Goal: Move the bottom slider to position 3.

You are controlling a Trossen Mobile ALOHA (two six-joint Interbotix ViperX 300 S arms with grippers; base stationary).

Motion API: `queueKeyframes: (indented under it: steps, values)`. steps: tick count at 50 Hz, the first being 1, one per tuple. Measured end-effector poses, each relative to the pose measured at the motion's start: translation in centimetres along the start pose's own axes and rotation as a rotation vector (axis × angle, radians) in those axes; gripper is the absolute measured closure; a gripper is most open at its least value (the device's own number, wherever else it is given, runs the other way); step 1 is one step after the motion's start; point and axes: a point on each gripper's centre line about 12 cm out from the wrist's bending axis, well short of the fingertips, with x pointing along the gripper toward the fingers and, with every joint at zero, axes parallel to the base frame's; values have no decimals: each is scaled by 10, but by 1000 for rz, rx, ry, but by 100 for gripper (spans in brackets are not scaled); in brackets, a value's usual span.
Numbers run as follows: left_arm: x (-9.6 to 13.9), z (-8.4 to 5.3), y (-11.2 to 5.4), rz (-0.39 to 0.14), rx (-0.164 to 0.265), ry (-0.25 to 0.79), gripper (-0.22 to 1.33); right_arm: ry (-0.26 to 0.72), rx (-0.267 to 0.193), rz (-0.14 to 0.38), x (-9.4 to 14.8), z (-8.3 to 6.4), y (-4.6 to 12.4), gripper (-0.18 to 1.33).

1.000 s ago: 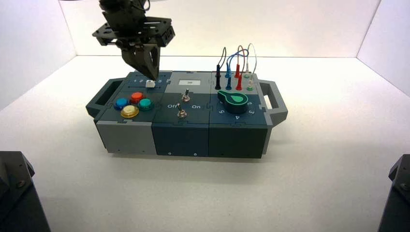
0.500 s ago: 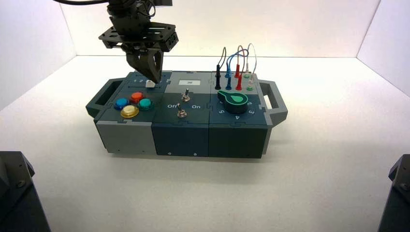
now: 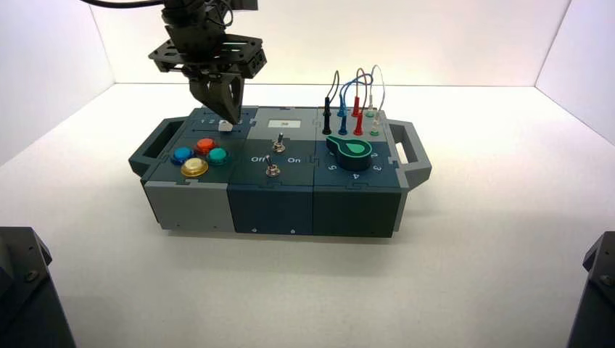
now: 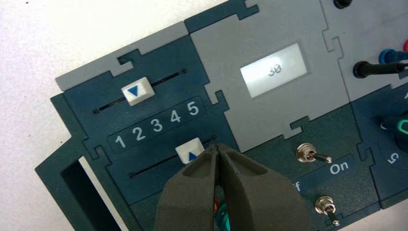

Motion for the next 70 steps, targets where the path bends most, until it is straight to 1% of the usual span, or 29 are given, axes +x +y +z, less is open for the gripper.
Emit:
queueKeyframes:
  steps: [22,34,50,70]
  values:
    - [0,0,3,4,4,-1,128,-2,1,-1,0,0,0,129]
    - [0,0,5,7,-2,-1,128,-2,0,0,0,0,0,129]
    - [1,0,6,8,10,5,128,0,0,-2,0,0,0,129]
    - [5,-2,11,13,4,20,128,0,0,0,0,0,0,129]
